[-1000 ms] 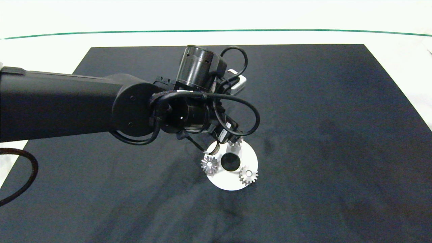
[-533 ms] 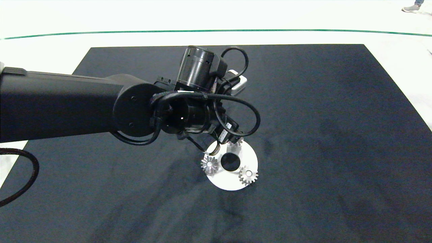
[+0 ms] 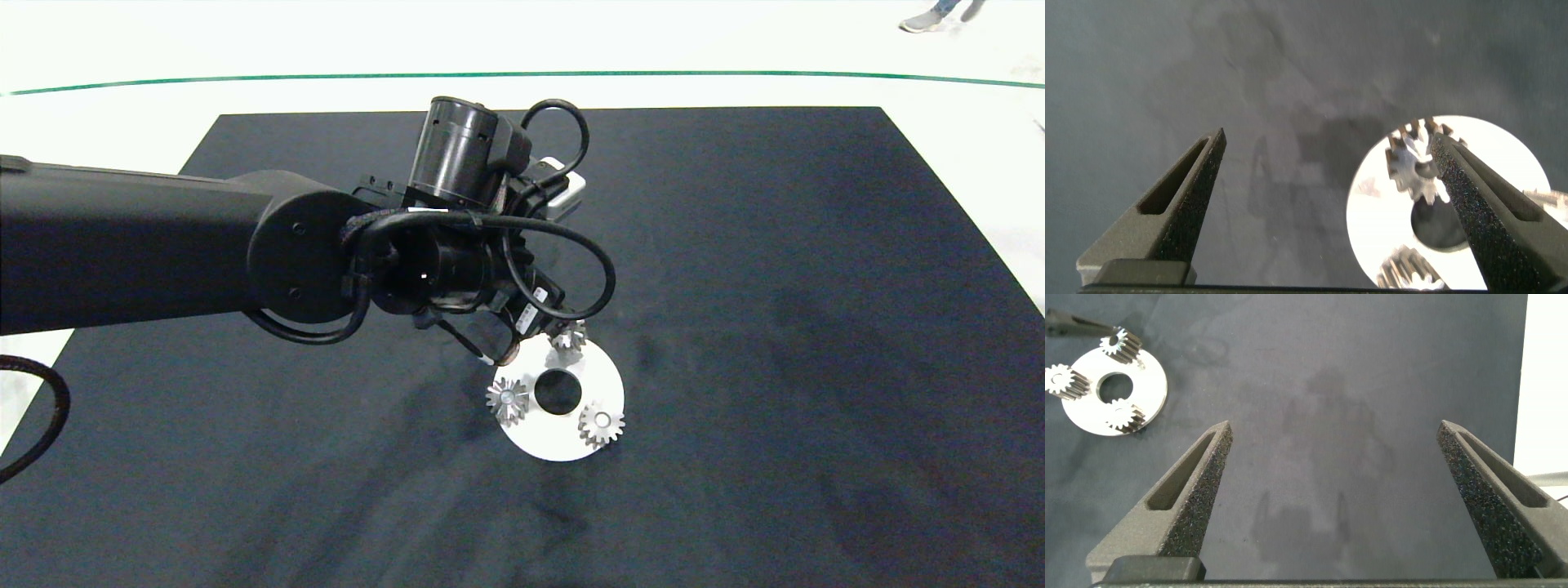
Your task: Install three planetary gears onto the carrier pins
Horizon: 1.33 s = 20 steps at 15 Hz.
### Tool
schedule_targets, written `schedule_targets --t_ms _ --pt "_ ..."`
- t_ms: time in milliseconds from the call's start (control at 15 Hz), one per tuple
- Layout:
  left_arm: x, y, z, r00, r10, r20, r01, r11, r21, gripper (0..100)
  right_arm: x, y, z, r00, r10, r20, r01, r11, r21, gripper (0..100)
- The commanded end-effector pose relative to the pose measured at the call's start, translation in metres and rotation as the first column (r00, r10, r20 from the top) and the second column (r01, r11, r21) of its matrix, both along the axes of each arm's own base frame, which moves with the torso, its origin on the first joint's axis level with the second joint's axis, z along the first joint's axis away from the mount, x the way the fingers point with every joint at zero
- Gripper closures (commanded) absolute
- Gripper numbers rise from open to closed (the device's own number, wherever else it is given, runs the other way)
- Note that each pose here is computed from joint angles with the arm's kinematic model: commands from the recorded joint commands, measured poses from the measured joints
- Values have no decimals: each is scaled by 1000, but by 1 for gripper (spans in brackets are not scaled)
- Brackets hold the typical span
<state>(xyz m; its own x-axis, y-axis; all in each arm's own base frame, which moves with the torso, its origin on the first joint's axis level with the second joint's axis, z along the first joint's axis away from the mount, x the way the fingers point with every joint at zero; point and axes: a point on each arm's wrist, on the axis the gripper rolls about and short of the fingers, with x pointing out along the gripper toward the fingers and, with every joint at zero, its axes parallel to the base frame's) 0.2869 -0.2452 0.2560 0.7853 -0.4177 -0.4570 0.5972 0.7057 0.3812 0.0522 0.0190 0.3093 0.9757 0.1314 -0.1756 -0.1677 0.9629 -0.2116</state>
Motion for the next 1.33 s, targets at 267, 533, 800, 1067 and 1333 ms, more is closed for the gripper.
schedule_targets --t_ms 267,533,800,1067,1333 --pt "-1 -1 -6 1000 -7 6 7 1000 -2 0 0 0 0 1000 -1 -2 1 1000 -3 0" --pt "-1 -5 -8 1000 -13 6 13 1000 -2 0 0 0 0 1000 -1 -2 1 1000 -3 0" --pt "2 -8 -10 1000 -13 13 13 1000 -6 0 0 0 0 1000 -1 -2 1 1000 -3 0" --pt "0 -2 -1 999 -11 40 12 1000 -19 0 0 0 -1 1000 0 -5 0 1000 -4 0" --pt "-45 49 46 993 27 116 -18 996 -82 0 -2 -1 0 1000 -1 5 1 1000 1 0"
